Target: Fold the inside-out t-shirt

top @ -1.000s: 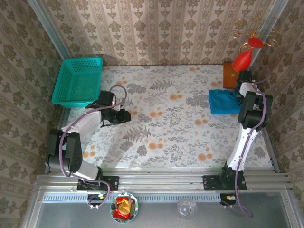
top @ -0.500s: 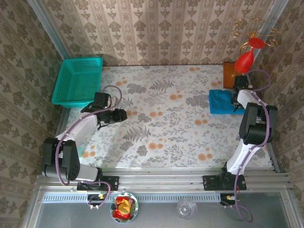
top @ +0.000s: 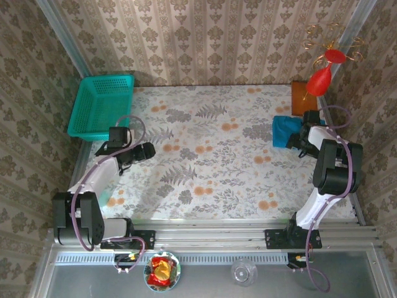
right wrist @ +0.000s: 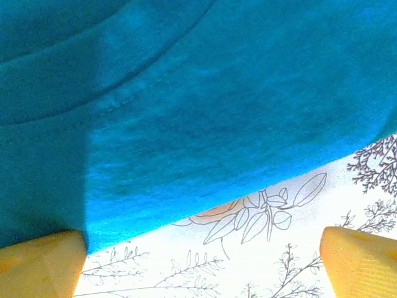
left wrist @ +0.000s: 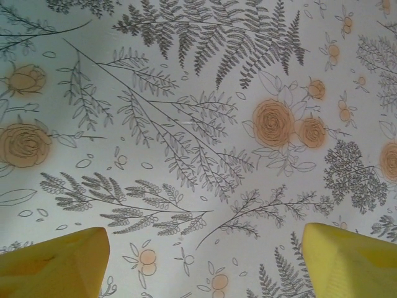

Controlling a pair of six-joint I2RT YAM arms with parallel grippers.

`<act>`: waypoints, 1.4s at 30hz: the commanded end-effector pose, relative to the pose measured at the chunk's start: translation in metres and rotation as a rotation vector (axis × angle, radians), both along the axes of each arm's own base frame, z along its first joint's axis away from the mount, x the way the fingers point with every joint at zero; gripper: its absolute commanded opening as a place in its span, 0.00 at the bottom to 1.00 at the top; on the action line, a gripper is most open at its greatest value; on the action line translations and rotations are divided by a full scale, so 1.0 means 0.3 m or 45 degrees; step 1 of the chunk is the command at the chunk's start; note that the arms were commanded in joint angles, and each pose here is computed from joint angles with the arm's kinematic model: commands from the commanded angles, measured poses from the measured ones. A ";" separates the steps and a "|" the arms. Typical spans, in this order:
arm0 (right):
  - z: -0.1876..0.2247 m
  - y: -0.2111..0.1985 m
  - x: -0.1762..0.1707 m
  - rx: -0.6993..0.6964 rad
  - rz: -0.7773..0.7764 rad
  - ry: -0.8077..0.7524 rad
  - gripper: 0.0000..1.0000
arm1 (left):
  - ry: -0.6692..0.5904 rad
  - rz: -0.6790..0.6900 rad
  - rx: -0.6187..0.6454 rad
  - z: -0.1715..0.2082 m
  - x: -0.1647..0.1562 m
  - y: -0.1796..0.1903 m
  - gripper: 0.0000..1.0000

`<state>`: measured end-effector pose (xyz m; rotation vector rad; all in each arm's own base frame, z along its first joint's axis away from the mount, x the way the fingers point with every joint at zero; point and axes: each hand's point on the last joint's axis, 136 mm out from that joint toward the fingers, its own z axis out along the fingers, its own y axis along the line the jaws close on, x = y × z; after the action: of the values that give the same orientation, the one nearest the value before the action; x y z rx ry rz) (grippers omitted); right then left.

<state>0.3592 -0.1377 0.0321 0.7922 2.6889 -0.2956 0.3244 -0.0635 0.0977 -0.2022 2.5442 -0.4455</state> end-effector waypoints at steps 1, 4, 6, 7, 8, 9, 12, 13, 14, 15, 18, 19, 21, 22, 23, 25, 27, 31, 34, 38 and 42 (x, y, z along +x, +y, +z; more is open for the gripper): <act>0.000 -0.008 0.023 0.046 -0.025 -0.041 1.00 | -0.029 0.016 -0.008 0.008 -0.001 0.008 0.82; 0.000 -0.028 0.039 0.056 -0.035 -0.049 1.00 | -0.019 0.015 -0.022 0.001 -0.006 0.004 0.82; -0.001 -0.043 0.045 0.047 -0.037 -0.040 1.00 | -0.018 0.016 -0.031 0.001 -0.008 0.002 0.82; -0.001 -0.051 0.048 0.039 -0.040 -0.039 1.00 | -0.017 0.018 -0.034 0.001 -0.010 0.002 0.82; -0.003 -0.056 0.048 0.057 -0.051 -0.042 1.00 | -0.016 0.019 -0.035 0.001 -0.011 0.001 0.82; -0.006 -0.059 0.053 0.080 -0.061 -0.055 1.00 | -0.018 0.019 -0.038 0.001 -0.010 0.000 0.82; 0.003 -0.073 0.069 0.119 -0.084 -0.096 1.00 | -0.019 0.014 -0.052 0.008 -0.009 -0.006 0.82; 0.011 -0.077 0.075 0.120 -0.084 -0.106 1.00 | -0.023 0.010 -0.056 0.012 -0.008 -0.008 0.82; 0.020 -0.079 0.081 0.117 -0.083 -0.116 1.00 | -0.025 0.009 -0.059 0.015 -0.008 -0.010 0.82; 0.027 -0.082 0.084 0.114 -0.083 -0.120 1.00 | -0.024 0.008 -0.059 0.016 -0.011 -0.010 0.82; 0.050 -0.103 0.082 0.089 -0.099 -0.119 1.00 | -0.028 0.007 -0.064 0.020 -0.016 -0.012 0.82; 0.056 -0.112 0.080 0.082 -0.107 -0.122 1.00 | -0.028 0.009 -0.066 0.019 -0.018 -0.012 0.82; 0.060 -0.125 0.078 0.086 -0.125 -0.130 1.00 | -0.027 0.010 -0.069 0.018 -0.021 -0.013 0.82; 0.062 -0.131 0.079 0.094 -0.130 -0.140 1.00 | -0.030 0.012 -0.071 0.019 -0.021 -0.012 0.82; 0.066 -0.133 0.080 0.102 -0.133 -0.149 1.00 | -0.028 0.013 -0.072 0.018 -0.023 -0.012 0.82; 0.084 -0.135 0.075 0.102 -0.140 -0.165 1.00 | -0.028 0.014 -0.066 0.016 -0.025 -0.010 0.82; 0.108 -0.131 0.063 0.091 -0.142 -0.192 1.00 | -0.035 0.023 -0.043 0.017 -0.026 0.002 0.82; 0.171 -0.120 0.026 0.046 -0.155 -0.286 1.00 | -0.067 0.093 0.047 0.024 -0.016 0.060 1.00; 0.213 -0.073 0.008 0.038 -0.113 -0.395 1.00 | -0.148 0.136 0.134 0.055 0.000 0.098 1.00; 0.236 0.045 0.019 0.007 0.055 -0.541 1.00 | -0.300 0.229 0.278 0.118 0.024 0.170 1.00; 0.258 0.160 0.044 -0.064 0.255 -0.688 1.00 | -0.441 0.233 0.428 0.164 0.047 0.209 1.00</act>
<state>0.3534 -0.1061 0.0891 0.6478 2.3406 -0.1042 0.3289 -0.0177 0.1314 -0.2557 2.2996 -0.1393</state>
